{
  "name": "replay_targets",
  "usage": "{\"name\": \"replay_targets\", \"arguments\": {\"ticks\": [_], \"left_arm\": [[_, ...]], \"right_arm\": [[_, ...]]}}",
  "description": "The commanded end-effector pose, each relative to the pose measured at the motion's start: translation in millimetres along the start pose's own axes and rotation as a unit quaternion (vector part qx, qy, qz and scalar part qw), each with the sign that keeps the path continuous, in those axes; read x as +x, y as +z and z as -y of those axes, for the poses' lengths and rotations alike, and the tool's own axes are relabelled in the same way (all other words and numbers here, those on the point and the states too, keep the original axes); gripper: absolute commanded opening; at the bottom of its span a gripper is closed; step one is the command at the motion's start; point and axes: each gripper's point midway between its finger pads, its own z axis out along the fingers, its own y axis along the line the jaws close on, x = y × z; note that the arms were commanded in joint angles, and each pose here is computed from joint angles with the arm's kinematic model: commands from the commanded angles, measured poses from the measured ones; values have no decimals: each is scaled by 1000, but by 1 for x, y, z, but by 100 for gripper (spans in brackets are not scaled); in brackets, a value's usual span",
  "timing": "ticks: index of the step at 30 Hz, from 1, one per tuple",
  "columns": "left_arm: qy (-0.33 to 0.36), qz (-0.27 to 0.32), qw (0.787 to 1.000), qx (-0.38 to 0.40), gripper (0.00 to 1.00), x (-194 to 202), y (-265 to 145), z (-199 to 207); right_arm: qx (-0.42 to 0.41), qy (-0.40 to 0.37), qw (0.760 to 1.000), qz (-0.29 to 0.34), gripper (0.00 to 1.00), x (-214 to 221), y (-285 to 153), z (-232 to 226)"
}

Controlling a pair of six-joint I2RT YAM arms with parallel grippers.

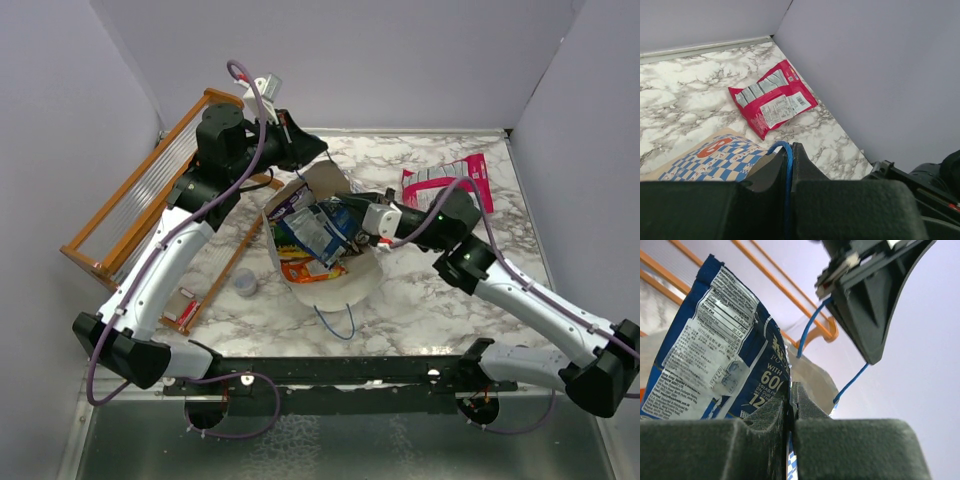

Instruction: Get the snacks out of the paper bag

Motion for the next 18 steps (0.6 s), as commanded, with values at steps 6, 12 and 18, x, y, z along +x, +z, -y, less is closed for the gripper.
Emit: {"name": "replay_targets", "arguments": {"ticks": [6, 12, 18], "left_arm": [[30, 55, 998, 15, 0, -27, -18, 19], [32, 52, 998, 17, 0, -23, -20, 18], [35, 54, 998, 18, 0, -24, -25, 21]], "right_arm": [[37, 41, 992, 117, 1, -111, -46, 48], [83, 45, 990, 108, 1, -157, -90, 86], [269, 117, 954, -58, 1, -121, -148, 147]]}}
